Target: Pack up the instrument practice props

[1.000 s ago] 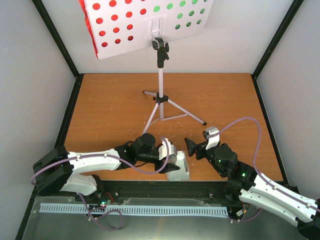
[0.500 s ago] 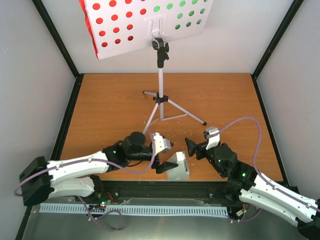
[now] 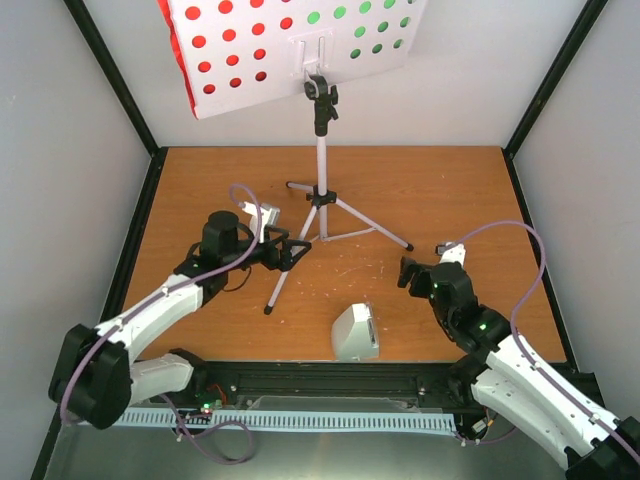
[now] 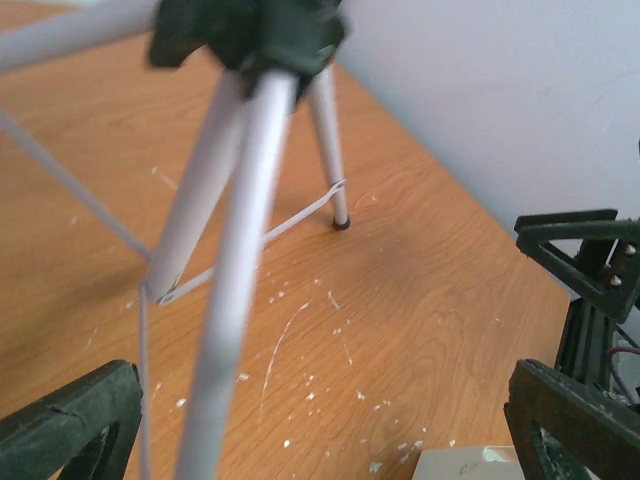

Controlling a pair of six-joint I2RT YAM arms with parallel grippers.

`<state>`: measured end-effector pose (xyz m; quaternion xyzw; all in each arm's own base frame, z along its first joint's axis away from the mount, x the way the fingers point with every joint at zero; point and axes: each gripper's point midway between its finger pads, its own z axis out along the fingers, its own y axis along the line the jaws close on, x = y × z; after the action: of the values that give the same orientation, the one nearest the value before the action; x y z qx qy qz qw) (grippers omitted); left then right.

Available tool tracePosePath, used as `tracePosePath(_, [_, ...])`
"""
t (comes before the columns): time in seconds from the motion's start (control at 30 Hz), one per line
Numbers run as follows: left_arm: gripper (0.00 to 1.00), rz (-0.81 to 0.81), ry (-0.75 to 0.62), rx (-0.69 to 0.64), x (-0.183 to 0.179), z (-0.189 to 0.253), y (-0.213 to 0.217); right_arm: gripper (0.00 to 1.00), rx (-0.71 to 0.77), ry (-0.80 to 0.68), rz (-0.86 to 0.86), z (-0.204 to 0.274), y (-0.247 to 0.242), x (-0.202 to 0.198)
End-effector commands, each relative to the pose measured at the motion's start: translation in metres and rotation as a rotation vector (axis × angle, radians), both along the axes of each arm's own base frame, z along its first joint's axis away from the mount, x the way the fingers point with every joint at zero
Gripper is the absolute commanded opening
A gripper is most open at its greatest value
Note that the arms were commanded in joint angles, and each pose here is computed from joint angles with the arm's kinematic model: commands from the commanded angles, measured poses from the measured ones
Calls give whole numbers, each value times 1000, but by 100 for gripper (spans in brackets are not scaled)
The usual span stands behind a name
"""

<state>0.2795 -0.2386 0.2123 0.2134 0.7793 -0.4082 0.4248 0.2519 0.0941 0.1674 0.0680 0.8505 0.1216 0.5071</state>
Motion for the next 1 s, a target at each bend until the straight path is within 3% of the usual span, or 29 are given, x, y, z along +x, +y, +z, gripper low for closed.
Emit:
tracePosePath(0.0, [99,-102,44,-105,9,18,-9,100,103,69,41,-20,7,-6])
tracePosePath(0.27, [95,-83,85,-50,60,16,-25,100,87,126,44,-31,5,-12])
tracePosePath(0.47, [69,-132,34,-42,65,15,-32,100,99,133,33,-37,2,-15])
tracePosePath(0.77, [44,-186,63,-49,70,-1,-41,100,85,141,25,-37,1,-13])
tracePosePath(0.83, [32,-163,61,-38,74,-3,-39,100,86,143,23,-38,1,-14])
tracePosePath(0.97, [18,-21,73,34,88,-15,-23,100,90,139,21,-37,0,-14])
